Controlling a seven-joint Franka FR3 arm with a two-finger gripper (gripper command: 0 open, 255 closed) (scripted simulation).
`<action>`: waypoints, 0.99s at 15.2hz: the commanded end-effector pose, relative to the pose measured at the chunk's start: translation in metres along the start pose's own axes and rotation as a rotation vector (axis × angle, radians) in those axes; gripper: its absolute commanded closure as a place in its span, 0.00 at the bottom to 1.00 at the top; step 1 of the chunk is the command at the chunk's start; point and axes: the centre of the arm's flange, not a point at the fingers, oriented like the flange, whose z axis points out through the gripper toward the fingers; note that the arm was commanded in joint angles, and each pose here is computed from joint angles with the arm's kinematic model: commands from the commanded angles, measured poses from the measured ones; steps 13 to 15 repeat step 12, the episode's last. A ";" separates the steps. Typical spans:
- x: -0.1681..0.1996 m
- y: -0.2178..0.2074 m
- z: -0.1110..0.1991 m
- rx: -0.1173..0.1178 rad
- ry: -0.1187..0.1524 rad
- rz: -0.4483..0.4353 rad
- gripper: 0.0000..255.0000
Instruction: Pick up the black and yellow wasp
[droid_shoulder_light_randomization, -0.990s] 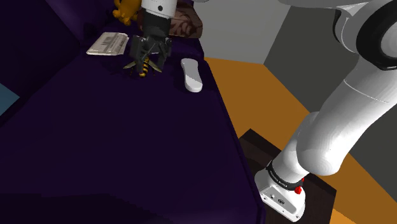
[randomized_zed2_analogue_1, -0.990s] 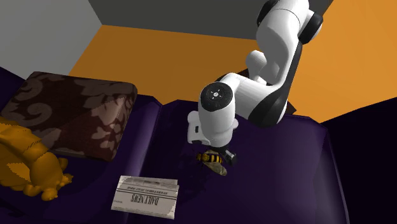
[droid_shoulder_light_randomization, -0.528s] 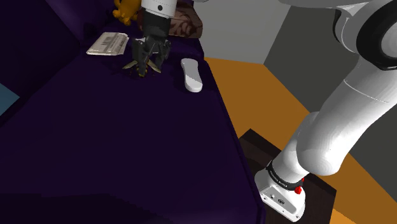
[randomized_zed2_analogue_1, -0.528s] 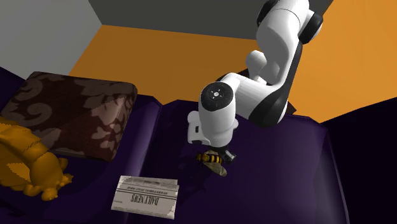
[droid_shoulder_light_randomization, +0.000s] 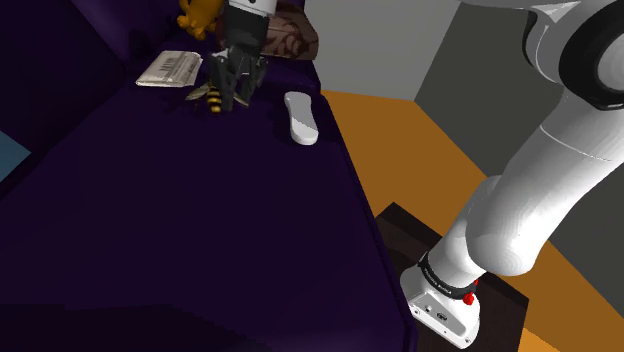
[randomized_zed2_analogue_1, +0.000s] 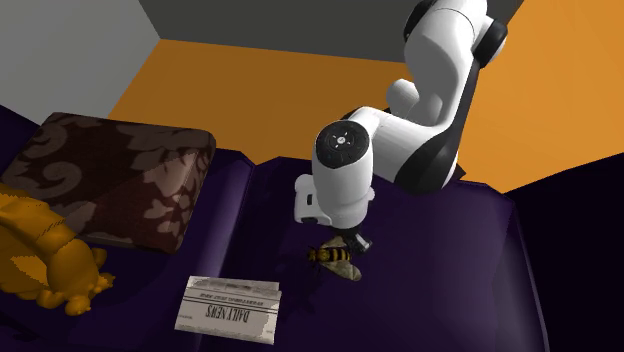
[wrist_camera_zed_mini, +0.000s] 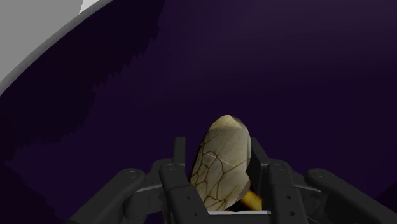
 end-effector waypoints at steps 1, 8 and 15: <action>0.000 -0.001 -0.011 0.000 0.000 0.000 1.00; 0.001 -0.008 -0.047 0.000 0.000 0.000 1.00; 0.001 -0.010 -0.058 0.000 0.000 0.000 1.00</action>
